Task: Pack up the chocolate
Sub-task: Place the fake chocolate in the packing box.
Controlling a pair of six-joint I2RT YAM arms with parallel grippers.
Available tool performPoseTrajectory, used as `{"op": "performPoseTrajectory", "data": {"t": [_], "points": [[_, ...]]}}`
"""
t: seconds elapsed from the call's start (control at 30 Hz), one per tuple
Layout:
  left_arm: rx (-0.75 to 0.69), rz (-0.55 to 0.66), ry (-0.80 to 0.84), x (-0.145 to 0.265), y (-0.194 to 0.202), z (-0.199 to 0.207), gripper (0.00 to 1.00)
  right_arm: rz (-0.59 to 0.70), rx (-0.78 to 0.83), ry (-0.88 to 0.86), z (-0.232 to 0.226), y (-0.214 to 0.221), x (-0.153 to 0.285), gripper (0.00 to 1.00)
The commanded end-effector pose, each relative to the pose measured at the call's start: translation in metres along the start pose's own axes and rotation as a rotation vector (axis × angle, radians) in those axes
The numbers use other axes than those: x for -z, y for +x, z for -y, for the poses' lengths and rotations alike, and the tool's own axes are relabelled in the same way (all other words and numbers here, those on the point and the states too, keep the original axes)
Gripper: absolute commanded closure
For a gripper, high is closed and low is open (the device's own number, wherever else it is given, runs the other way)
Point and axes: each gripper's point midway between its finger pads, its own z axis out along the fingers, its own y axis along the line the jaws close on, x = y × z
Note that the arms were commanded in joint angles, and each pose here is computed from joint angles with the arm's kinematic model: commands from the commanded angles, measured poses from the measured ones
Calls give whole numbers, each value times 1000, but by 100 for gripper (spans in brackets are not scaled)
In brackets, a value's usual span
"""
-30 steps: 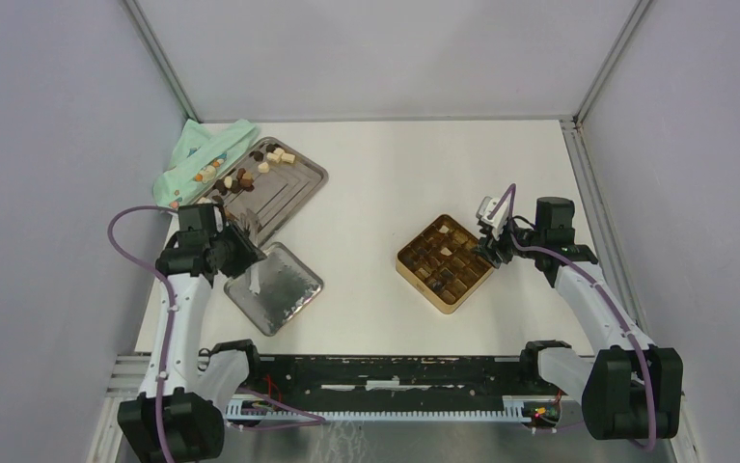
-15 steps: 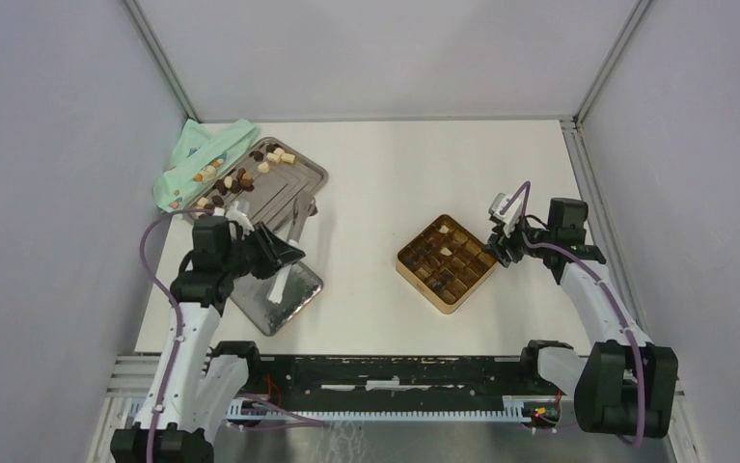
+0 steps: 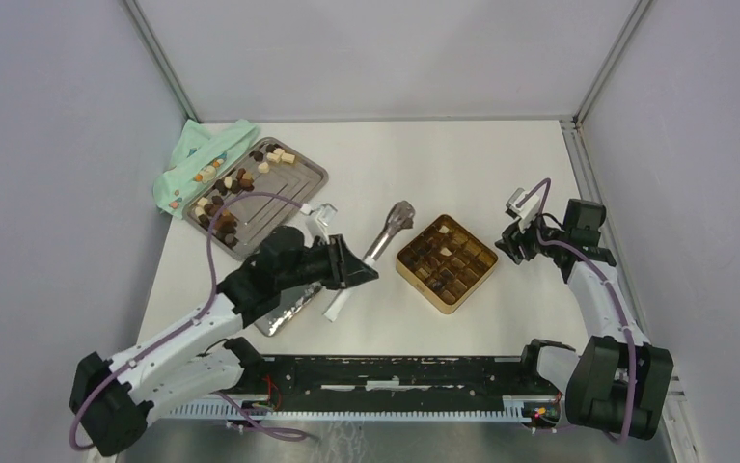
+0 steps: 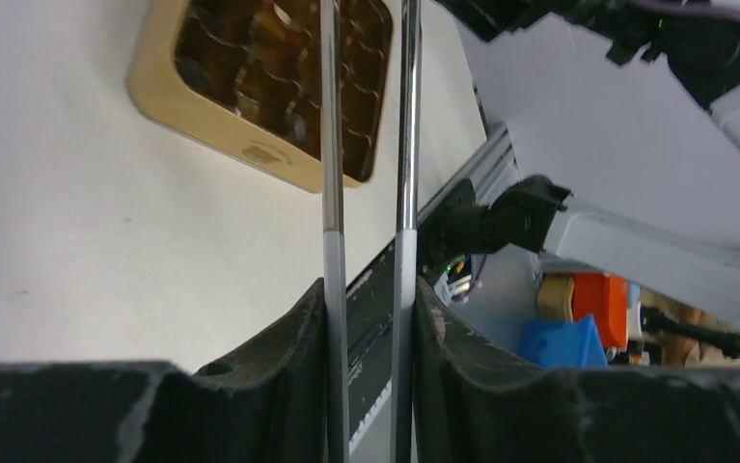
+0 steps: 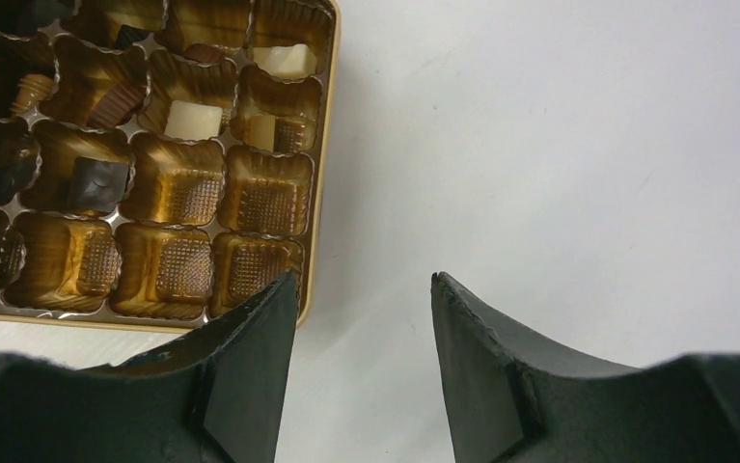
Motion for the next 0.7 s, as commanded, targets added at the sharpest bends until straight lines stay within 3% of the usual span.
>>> {"op": "performPoseTrajectory", "data": {"t": [0.0,0.33,0.67], "points": [[-78,70,85,-31,-6,48,98,33,9,43,15,-11,3,41],[-257,-90,-21,-104,48,65,98,28,-4,50,17,-6,4,41],[-366,-169,-209,-137,68,38,98,29,-9,40,15,-5,3,41]]}}
